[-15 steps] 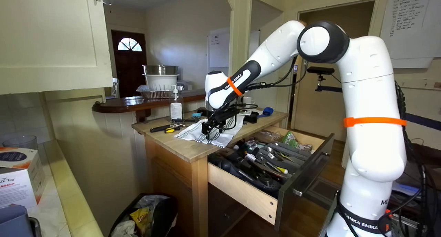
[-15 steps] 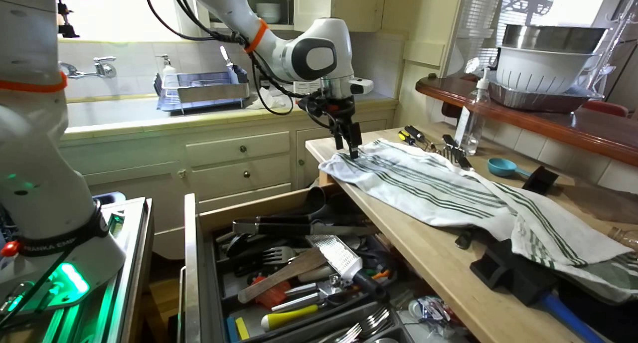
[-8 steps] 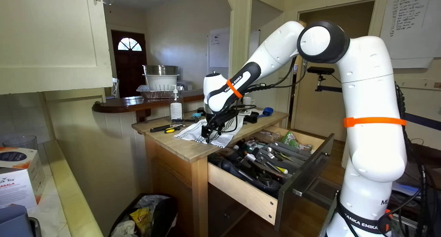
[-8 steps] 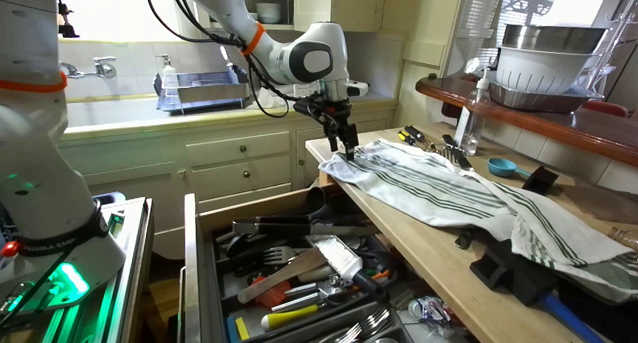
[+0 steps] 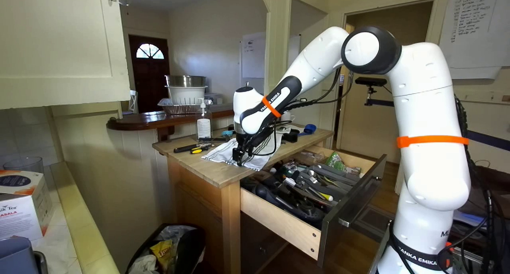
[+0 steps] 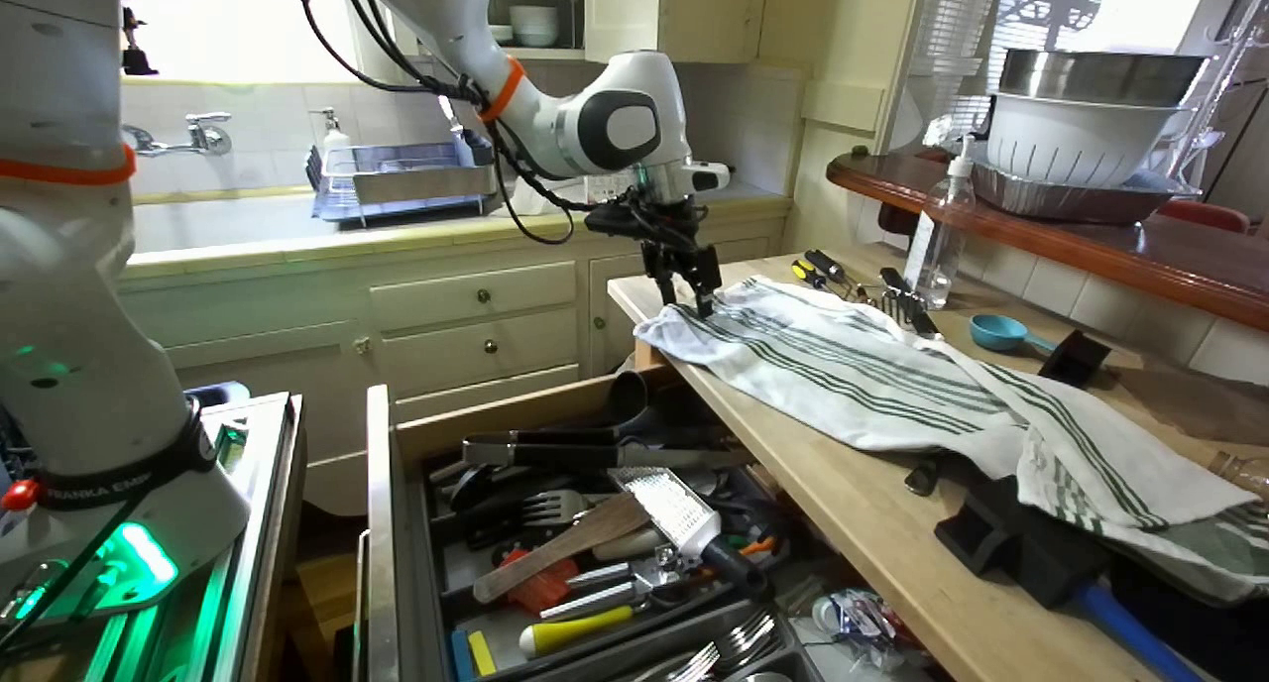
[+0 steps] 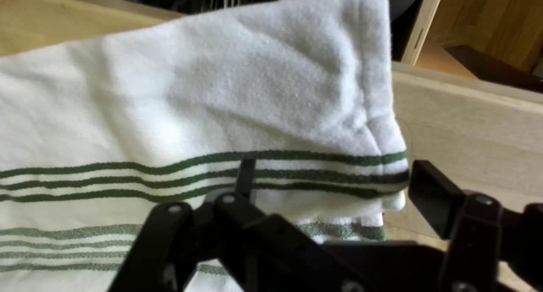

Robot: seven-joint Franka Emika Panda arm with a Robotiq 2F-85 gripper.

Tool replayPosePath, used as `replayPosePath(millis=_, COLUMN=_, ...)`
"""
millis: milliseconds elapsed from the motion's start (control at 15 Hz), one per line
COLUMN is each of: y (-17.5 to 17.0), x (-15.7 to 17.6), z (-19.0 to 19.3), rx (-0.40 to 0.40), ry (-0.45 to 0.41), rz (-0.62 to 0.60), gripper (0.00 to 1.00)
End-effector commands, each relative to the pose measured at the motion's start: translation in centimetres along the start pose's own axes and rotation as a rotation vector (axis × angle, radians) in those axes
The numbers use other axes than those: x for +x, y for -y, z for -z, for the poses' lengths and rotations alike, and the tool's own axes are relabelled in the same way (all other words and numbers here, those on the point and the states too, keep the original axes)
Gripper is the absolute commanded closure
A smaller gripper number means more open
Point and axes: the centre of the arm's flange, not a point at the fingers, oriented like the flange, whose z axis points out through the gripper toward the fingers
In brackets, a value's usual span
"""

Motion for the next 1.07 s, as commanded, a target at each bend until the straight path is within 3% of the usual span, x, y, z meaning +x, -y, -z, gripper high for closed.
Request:
replayPosePath(millis=0, y=0.4, x=0.0, z=-1.5, rx=-0.014, ry=-0.046, rz=0.067, gripper=0.32)
replayPosePath(millis=867, y=-0.7, x=0.0, z=0.3, rx=-0.013, ry=-0.13, rz=0.103, gripper=0.66)
replayPosePath(millis=933, y=-0.8, x=-0.1, z=0.2, rx=-0.012, ry=-0.131, rz=0.105, gripper=0.63)
replayPosePath(millis=1000, y=-0.8, x=-0.2, z=0.2, rx=-0.011, ry=-0.13, rz=0.105, gripper=0.69)
